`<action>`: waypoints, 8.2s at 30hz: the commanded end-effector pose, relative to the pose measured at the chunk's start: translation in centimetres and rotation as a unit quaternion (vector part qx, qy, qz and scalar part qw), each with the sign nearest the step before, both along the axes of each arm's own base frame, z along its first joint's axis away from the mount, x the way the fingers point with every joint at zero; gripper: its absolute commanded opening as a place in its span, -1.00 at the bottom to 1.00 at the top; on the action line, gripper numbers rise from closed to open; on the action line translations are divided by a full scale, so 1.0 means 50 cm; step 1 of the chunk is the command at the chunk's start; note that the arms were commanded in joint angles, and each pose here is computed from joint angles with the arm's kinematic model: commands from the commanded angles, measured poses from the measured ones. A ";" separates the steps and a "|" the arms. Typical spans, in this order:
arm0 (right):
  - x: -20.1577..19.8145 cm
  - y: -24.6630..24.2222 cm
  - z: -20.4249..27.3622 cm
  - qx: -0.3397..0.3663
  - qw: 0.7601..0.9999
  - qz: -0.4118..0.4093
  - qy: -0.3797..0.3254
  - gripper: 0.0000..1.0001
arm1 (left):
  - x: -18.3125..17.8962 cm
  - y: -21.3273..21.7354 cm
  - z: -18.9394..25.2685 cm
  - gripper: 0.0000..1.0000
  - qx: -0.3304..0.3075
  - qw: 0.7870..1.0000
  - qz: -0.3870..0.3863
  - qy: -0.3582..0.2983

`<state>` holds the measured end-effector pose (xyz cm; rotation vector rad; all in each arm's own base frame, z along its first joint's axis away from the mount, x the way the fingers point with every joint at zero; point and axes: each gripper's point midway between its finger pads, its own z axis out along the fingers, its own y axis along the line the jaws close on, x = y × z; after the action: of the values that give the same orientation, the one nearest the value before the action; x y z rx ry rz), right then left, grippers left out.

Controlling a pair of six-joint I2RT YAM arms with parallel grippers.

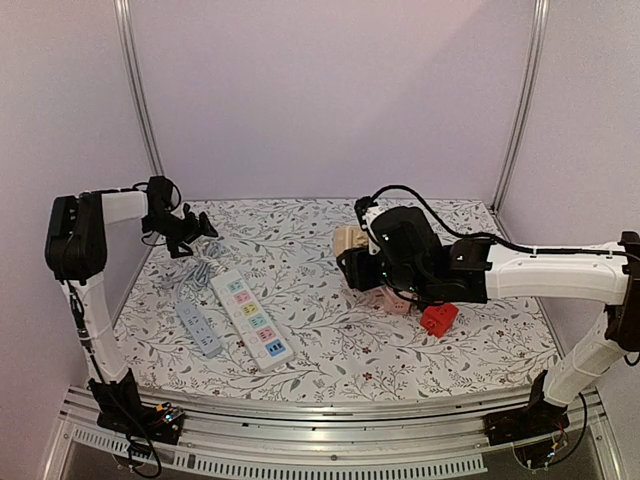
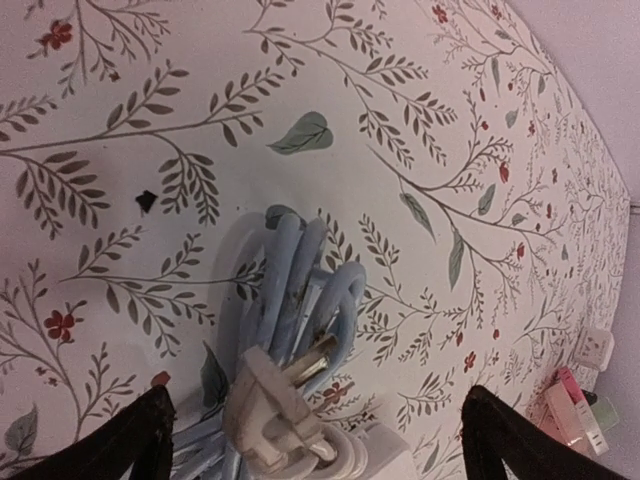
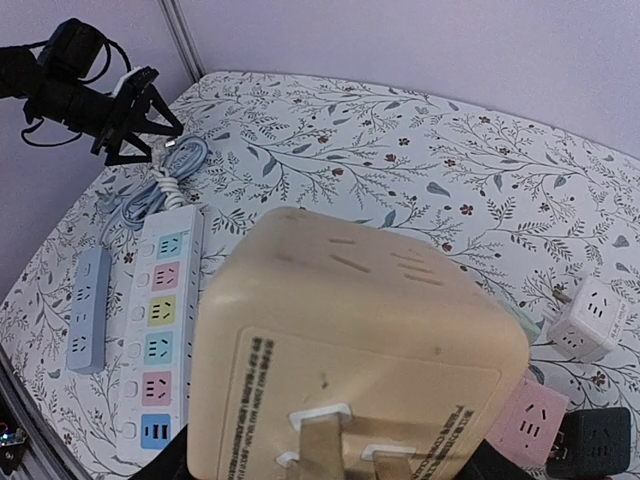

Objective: Pull the plug off the socket

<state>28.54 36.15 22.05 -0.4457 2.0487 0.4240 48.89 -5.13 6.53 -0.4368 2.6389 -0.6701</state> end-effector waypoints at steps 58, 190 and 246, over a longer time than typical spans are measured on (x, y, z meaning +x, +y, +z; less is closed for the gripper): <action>-0.072 0.087 -0.170 -0.010 0.996 0.050 0.078 0.98 | -0.518 -0.463 0.139 0.99 -0.016 0.918 -0.344 -0.199; -0.192 0.220 -0.163 -0.248 0.840 0.431 -0.216 0.02 | -0.577 -0.533 0.310 -0.53 -0.195 0.816 -0.532 -0.114; -0.312 0.191 -0.049 -0.130 0.902 0.389 -0.137 -1.00 | -0.408 -0.428 0.257 -0.62 -0.101 0.917 -0.367 -0.123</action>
<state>16.90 44.92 18.77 -1.3293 1.5794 0.3616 23.52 -28.97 18.44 0.7597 2.5358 -1.3157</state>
